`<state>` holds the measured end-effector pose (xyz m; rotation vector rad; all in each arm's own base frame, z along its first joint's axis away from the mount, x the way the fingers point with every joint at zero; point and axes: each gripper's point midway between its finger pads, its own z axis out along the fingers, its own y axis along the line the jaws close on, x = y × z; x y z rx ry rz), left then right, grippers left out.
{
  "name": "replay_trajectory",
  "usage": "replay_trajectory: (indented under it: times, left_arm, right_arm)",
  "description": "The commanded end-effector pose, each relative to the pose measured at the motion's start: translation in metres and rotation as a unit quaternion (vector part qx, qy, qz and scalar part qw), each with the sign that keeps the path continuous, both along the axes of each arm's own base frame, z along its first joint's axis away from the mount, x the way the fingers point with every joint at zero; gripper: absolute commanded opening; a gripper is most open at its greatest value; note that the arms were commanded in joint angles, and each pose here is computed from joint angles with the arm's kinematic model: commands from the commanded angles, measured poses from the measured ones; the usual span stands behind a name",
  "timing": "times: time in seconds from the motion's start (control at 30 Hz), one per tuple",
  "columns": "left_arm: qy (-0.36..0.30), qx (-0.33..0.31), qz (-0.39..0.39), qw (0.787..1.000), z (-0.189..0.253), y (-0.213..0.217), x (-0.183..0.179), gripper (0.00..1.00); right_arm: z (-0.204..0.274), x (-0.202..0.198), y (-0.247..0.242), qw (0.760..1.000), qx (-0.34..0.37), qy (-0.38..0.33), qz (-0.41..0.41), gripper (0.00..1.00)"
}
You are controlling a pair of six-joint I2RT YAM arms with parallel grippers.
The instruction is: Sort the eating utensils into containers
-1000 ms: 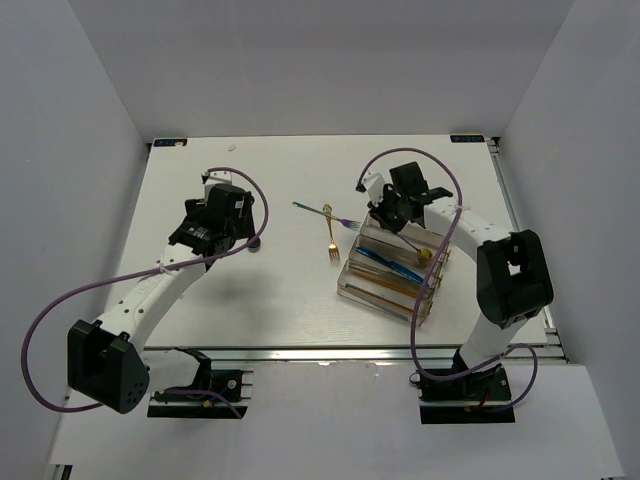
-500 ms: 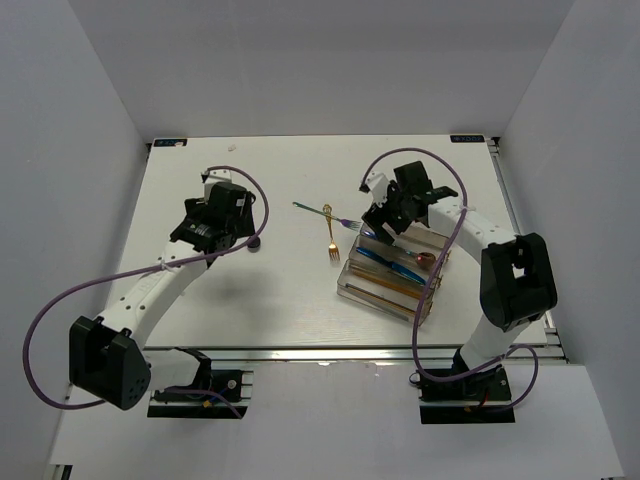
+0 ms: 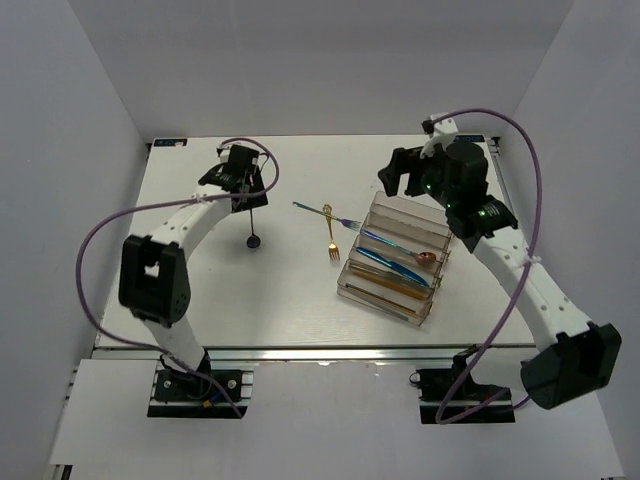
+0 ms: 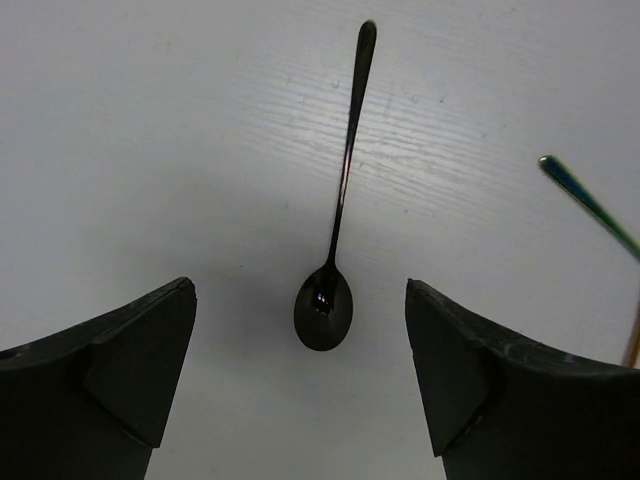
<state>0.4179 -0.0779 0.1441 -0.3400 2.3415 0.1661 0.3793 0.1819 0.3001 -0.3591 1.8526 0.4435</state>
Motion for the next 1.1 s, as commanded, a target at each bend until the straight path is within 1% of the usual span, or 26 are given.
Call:
replay_trajectory:
  times: [0.0,0.03,0.07,0.1,0.13,0.17,0.2,0.23,0.27,0.3,0.33,0.37,0.4,0.47,0.5,0.53,0.63,0.83,0.87,0.9,0.97,1.0,1.03,1.07]
  left_arm:
    - [0.060,-0.001,-0.018,0.998,-0.035,-0.003,0.016,0.92]
    - [0.061,0.001,-0.022,0.998,-0.033,-0.005,0.028,0.90]
    - [0.094,0.011,-0.026,0.995,-0.058,-0.002,0.031,0.86]
    - [0.101,0.009,-0.027,0.995,-0.060,-0.002,0.038,0.84]
    - [0.109,0.006,-0.027,0.994,-0.067,0.000,0.041,0.80]
    - [0.126,0.002,-0.020,0.992,-0.080,0.007,0.042,0.78]
    - [0.129,-0.003,-0.021,0.991,-0.083,0.007,0.043,0.77]
    - [0.131,-0.008,-0.028,0.991,-0.086,0.006,0.045,0.77]
    - [0.135,-0.021,-0.034,0.990,-0.091,0.005,0.047,0.75]
    - [0.139,-0.025,-0.039,0.989,-0.093,0.003,0.047,0.72]
    - [0.141,-0.027,-0.044,0.989,-0.095,0.002,0.048,0.70]
    - [0.147,-0.030,-0.048,0.988,-0.099,0.000,0.048,0.67]
    - [0.157,-0.033,-0.052,0.986,-0.107,-0.002,0.046,0.61]
    - [0.169,-0.035,-0.053,0.984,-0.116,-0.002,0.042,0.60]
    - [0.175,-0.037,-0.056,0.982,-0.123,-0.004,0.041,0.58]
    - [0.180,-0.042,-0.056,0.981,-0.127,-0.006,0.039,0.53]
    - [0.193,-0.045,-0.049,0.979,-0.139,-0.005,0.030,0.43]
    - [0.208,-0.055,-0.040,0.976,-0.158,-0.007,0.011,0.43]
    - [0.207,-0.056,-0.039,0.976,-0.160,-0.008,0.009,0.39]
    - [0.218,-0.057,-0.035,0.974,-0.168,-0.006,0.000,0.35]
    - [0.213,-0.065,-0.026,0.975,-0.171,-0.009,-0.005,0.27]
    - [0.212,-0.064,-0.023,0.975,-0.173,-0.009,-0.009,0.19]
    - [0.224,-0.063,-0.017,0.972,-0.181,-0.009,-0.023,0.15]
    - [0.216,-0.063,-0.015,0.974,-0.179,-0.011,-0.024,0.10]
  right_arm:
    - [0.004,-0.022,-0.007,0.997,0.063,0.019,-0.039,0.89]
    - [0.016,-0.027,-0.005,0.996,0.086,-0.003,-0.030,0.89]
    - [0.038,-0.051,0.004,0.991,0.133,-0.023,0.011,0.89]
    - [0.017,-0.065,0.009,0.990,0.139,-0.009,0.038,0.89]
    - [0.049,-0.084,0.014,0.979,0.168,-0.081,0.082,0.89]
    - [0.048,-0.101,0.021,0.971,0.175,-0.099,0.127,0.89]
    - [0.036,-0.107,0.022,0.969,0.186,-0.095,0.133,0.89]
    - [0.036,-0.113,0.022,0.969,0.189,-0.082,0.136,0.89]
    - [0.050,-0.115,0.022,0.970,0.180,-0.083,0.143,0.85]
    - [0.028,-0.112,0.023,0.975,0.164,-0.045,0.140,0.82]
    - [0.022,-0.110,0.024,0.980,0.148,-0.013,0.136,0.79]
    - [0.020,-0.107,0.024,0.981,0.142,-0.006,0.135,0.77]
    - [0.017,-0.105,0.024,0.982,0.137,-0.003,0.132,0.76]
    - [0.014,-0.104,0.023,0.982,0.140,-0.002,0.127,0.75]
    - [0.014,-0.105,0.024,0.981,0.142,-0.005,0.130,0.75]
    - [0.013,-0.107,0.024,0.981,0.145,-0.005,0.131,0.75]
    - [0.016,-0.107,0.023,0.981,0.147,-0.010,0.130,0.74]
    - [0.019,-0.107,0.024,0.980,0.147,-0.011,0.131,0.74]
    - [0.018,-0.108,0.024,0.980,0.147,-0.010,0.133,0.74]
    - [0.018,-0.108,0.024,0.980,0.149,-0.009,0.134,0.74]
    - [0.019,-0.110,0.025,0.979,0.150,-0.012,0.138,0.74]
    - [0.018,-0.110,0.025,0.979,0.151,-0.011,0.137,0.74]
    - [0.020,-0.111,0.025,0.978,0.152,-0.014,0.140,0.74]
    - [0.019,-0.112,0.026,0.978,0.153,-0.013,0.143,0.74]
